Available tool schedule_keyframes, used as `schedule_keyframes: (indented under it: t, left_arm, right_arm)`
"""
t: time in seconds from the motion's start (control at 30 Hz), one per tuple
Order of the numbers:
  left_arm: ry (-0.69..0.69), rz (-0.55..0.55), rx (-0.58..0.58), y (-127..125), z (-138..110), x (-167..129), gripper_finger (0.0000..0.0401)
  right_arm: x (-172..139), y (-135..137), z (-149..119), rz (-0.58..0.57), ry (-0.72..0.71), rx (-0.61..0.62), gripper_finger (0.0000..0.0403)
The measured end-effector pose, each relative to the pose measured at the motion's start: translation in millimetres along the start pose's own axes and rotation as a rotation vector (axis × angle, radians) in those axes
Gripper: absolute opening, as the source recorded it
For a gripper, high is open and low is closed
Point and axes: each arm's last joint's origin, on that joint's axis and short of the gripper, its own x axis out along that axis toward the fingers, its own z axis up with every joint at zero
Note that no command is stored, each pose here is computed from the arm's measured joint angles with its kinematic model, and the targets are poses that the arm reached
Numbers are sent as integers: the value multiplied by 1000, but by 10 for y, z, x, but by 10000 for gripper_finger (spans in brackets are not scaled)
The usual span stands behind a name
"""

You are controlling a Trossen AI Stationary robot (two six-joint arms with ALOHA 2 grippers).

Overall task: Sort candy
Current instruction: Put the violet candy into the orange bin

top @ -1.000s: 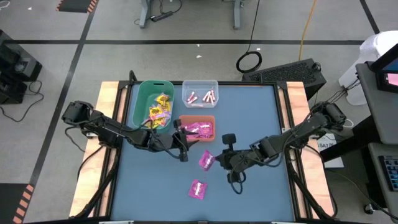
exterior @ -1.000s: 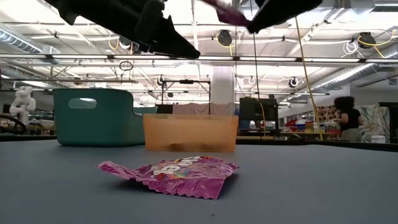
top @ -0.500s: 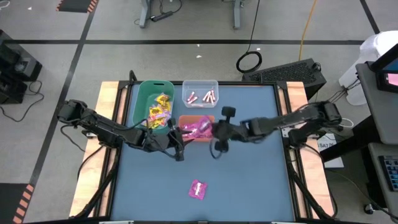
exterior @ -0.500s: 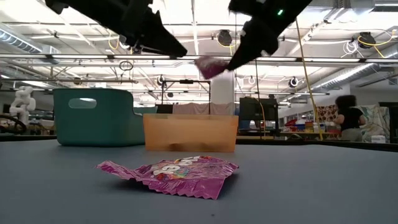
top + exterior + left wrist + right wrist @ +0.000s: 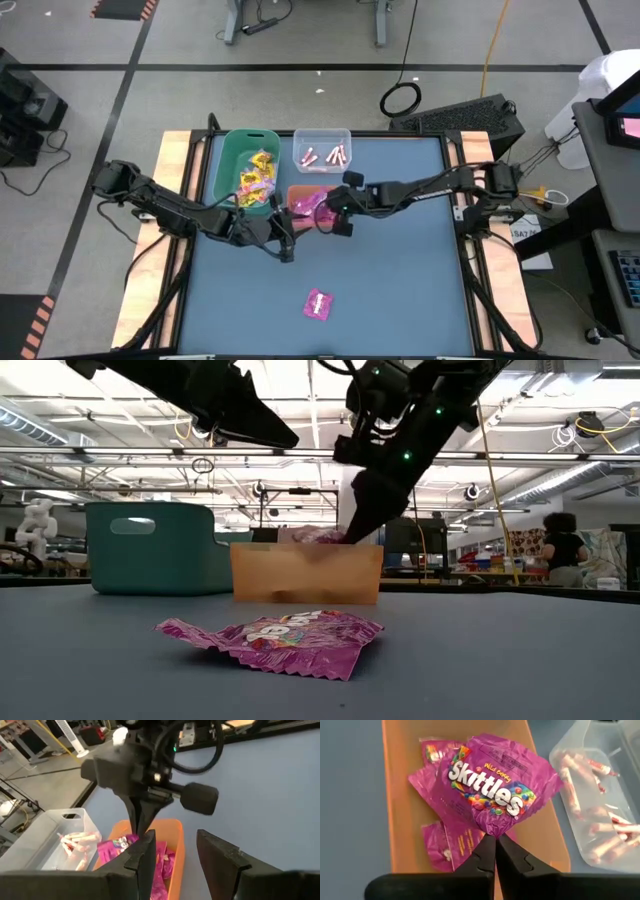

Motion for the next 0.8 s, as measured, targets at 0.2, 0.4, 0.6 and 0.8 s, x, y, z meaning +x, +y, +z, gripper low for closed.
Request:
schedule_keyframes:
  t: [0.2, 0.4, 0.6, 0.8]
  left_arm:
    - [-1, -91, 14, -27, -2, -1, 148]
    - [-3, -176, 20, -51, -4, -5, 148]
    - [-21, -393, 60, -147, -1, -44, 148]
    - [-52, -573, 63, -281, 19, -127, 148]
  right_arm:
    - [-7, -2, -15, 0, 17, 36, 42]
    - [-148, 44, 30, 15, -17, 96, 108]
    - [-722, 269, 114, 97, -125, 87, 129]
    - [-1153, 836, 9, 255, -183, -15, 130]
